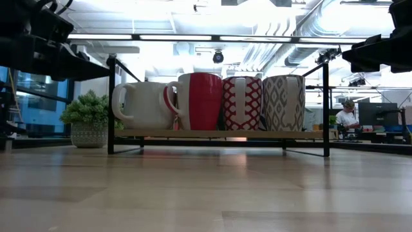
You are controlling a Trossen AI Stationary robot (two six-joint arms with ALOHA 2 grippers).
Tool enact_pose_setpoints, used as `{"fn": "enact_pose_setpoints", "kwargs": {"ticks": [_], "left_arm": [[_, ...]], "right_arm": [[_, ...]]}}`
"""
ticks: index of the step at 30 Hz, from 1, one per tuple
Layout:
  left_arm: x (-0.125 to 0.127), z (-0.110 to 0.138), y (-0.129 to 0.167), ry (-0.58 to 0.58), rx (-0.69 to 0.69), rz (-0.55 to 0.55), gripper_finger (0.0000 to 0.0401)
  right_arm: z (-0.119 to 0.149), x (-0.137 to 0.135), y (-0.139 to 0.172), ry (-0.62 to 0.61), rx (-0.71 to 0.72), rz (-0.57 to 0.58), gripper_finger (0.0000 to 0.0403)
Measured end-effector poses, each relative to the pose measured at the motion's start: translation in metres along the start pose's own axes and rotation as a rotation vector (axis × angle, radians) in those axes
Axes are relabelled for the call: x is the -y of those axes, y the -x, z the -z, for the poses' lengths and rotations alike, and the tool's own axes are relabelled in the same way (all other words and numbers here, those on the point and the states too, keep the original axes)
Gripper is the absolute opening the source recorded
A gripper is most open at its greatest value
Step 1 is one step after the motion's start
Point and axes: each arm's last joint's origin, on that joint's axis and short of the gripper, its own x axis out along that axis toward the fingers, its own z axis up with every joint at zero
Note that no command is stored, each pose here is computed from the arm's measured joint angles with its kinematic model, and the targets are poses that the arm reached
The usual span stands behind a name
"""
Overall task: Place coffee mugs
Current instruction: Return to Home Position
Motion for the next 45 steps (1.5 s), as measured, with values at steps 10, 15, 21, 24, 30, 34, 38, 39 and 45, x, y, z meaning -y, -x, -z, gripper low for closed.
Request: {"fn": "enact_pose_setpoints", "kwargs": {"ticks": [10,15,21,24,30,34,38,39,45], "left_arm": [[0.000,0.000,0.000,0.001,0.000,0.000,0.0129],[0.000,0.000,0.000,0.001,0.000,0.000,0.0129],[0.000,0.000,0.000,0.001,0.000,0.000,0.0129],[0.000,0.000,0.000,0.001,0.000,0.000,0.0129],[0.000,0.000,0.000,0.001,0.000,0.000,0.0129],[0.000,0.000,0.000,0.001,0.000,0.000,0.0129],[0.000,0.000,0.000,0.001,0.000,0.000,0.0129],[0.000,0.000,0.000,0.001,0.001,0.000,0.0129],[0.000,0.000,0.000,0.001,0.001,0.000,0.0129]], "right_arm": [[0.000,0.000,0.000,0.000,0.000,0.000,0.0108],[0.000,0.000,0.000,0.000,0.000,0.000,0.0108],[0.001,0.001,-0.001,0.006,-0.009,0.007,0.0108],[0.000,0.004,-0.001,0.099,-0.004,0.040,0.0108],[0.002,0.012,-0.003,0.110,-0.025,0.116,0.0108],[0.000,0.017,-0.004,0.081,-0.009,0.152,0.0108],[-0.002,0.020,-0.004,-0.013,0.049,0.084,0.0108],[-0.002,0.021,-0.004,-0.029,0.058,0.051,0.0108],[0.002,0.022,-0.003,-0.134,0.044,-0.105,0.0108]]}}
